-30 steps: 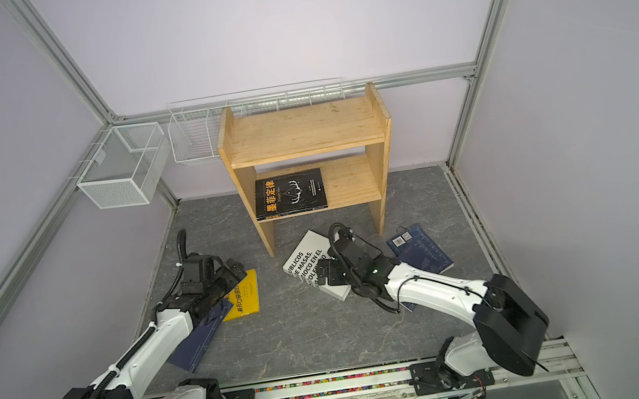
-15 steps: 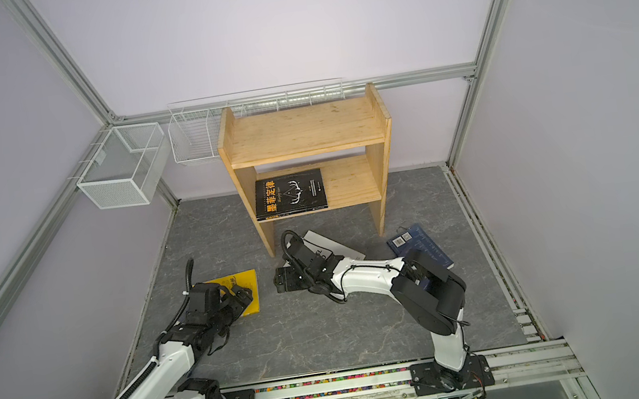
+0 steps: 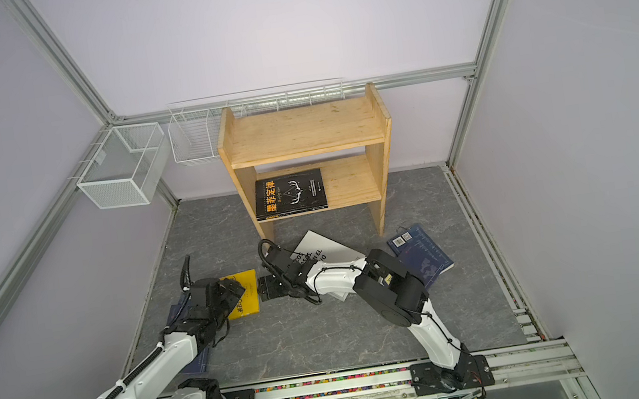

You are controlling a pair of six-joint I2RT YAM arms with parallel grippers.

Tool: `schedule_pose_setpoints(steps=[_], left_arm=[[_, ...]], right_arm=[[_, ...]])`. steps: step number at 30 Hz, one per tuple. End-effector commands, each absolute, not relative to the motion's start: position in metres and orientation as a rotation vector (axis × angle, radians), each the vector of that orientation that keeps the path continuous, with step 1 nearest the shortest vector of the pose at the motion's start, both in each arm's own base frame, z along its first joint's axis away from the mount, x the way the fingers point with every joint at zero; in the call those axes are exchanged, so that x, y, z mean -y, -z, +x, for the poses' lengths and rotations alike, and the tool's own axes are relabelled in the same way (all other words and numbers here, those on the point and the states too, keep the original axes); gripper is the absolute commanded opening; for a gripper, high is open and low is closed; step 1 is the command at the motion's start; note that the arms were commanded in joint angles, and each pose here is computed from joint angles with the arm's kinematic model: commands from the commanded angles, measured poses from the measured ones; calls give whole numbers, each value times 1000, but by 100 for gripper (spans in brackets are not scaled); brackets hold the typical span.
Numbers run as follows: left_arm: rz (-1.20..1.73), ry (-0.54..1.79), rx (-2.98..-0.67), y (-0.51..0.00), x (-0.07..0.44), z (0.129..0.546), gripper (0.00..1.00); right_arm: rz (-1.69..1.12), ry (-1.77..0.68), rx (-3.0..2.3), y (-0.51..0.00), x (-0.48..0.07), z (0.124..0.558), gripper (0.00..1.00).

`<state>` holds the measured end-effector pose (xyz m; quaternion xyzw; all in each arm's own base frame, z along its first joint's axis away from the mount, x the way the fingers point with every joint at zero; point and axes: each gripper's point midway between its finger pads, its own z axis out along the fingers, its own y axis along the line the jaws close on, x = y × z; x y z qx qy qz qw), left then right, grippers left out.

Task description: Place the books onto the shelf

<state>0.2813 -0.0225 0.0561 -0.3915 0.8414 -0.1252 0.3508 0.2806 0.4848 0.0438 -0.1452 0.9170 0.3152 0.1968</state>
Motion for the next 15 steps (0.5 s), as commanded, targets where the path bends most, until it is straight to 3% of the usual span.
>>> schedule_pose_setpoints(steps=[1, 7, 15], left_arm=[[-1085, 110, -2104, -60, -18, 270, 100], [-1189, 26, -2083, -48, -57, 263, 100], [-1201, 65, -2120, -41, -59, 281, 100]], right_arm=[[-487, -828, -2564, -35, -493, 278, 76], [-544, -784, -2594, -16, -498, 275, 75], [-563, -770, -2616, -8, -500, 273, 75]])
